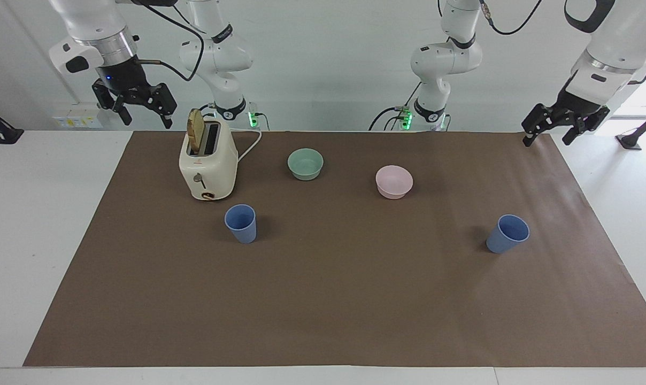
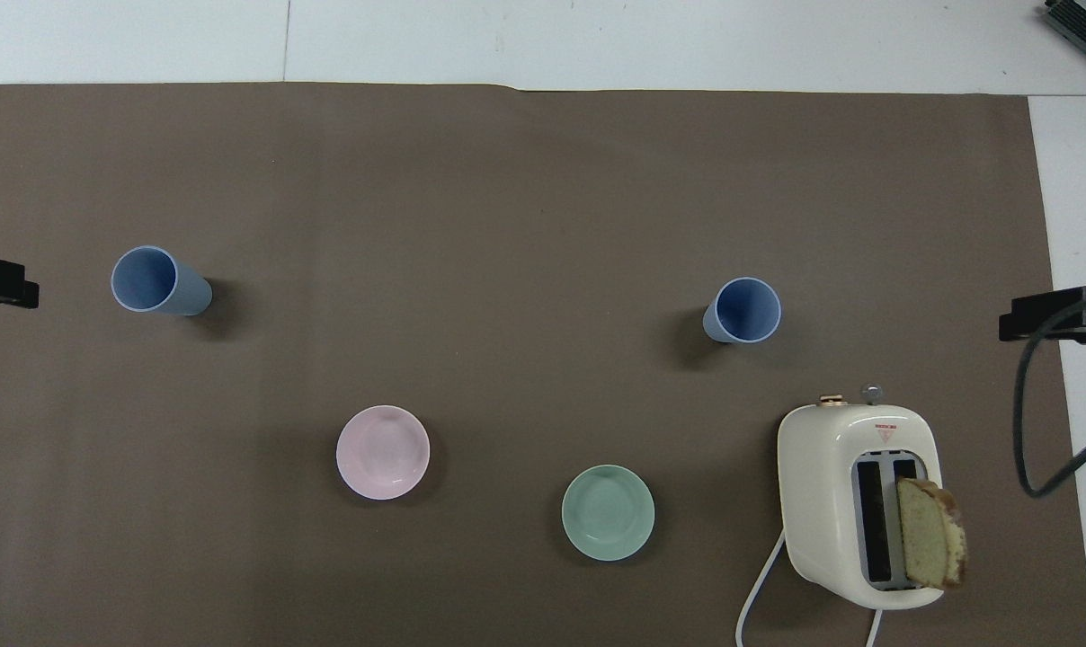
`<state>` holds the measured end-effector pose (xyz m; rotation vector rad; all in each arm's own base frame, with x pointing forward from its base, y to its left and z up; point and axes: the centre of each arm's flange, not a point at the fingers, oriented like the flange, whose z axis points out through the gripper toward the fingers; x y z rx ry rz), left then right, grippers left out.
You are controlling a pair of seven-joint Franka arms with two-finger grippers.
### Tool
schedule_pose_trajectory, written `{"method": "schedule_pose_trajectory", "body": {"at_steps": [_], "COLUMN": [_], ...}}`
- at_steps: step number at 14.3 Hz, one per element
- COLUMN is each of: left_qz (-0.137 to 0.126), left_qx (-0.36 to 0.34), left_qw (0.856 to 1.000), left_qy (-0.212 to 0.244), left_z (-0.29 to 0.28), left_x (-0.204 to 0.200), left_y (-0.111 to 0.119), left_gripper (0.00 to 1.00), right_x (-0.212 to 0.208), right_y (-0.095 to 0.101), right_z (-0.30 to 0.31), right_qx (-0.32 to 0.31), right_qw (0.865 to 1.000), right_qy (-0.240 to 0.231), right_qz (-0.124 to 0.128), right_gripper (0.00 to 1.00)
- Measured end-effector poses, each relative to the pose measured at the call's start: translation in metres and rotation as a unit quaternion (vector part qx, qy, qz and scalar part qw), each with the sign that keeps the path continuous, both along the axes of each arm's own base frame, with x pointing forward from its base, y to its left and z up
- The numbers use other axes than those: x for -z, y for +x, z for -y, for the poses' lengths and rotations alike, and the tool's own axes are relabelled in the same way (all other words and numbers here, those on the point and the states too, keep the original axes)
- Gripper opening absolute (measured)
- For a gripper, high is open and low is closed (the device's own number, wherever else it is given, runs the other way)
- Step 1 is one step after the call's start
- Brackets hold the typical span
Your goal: Stack blue cups with both arms
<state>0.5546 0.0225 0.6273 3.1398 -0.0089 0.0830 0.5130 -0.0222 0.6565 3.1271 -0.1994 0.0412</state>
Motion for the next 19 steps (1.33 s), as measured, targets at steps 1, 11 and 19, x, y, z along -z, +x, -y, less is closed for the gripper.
{"method": "schedule_pose_trajectory", "body": {"at_steps": [1, 11, 19], "left_qz": [0.009, 0.033, 0.006], "left_qx": [-0.005, -0.029, -0.040], "left_qw": [1.000, 0.999, 0.999], "left_qy": [0.000, -0.005, -0.009], "left_z": [-0.006, -0.042, -0.055], "left_x": [0.015, 0.117, 0.186], "left_y": [0.008, 0.066, 0.069], "left_gripper": [1.00, 1.00, 1.00], "right_x": [0.000, 0.002, 0.003], "right_y": [0.000, -0.001, -0.003], "right_z": [0.000, 0.000, 0.000], "right_qx": [0.000, 0.000, 0.000], "right_qw": [1.000, 1.000, 1.000], "right_qy": [0.000, 0.000, 0.001], "right_qz": [0.000, -0.003, -0.004], "right_gripper": [1.00, 1.00, 1.00]}}
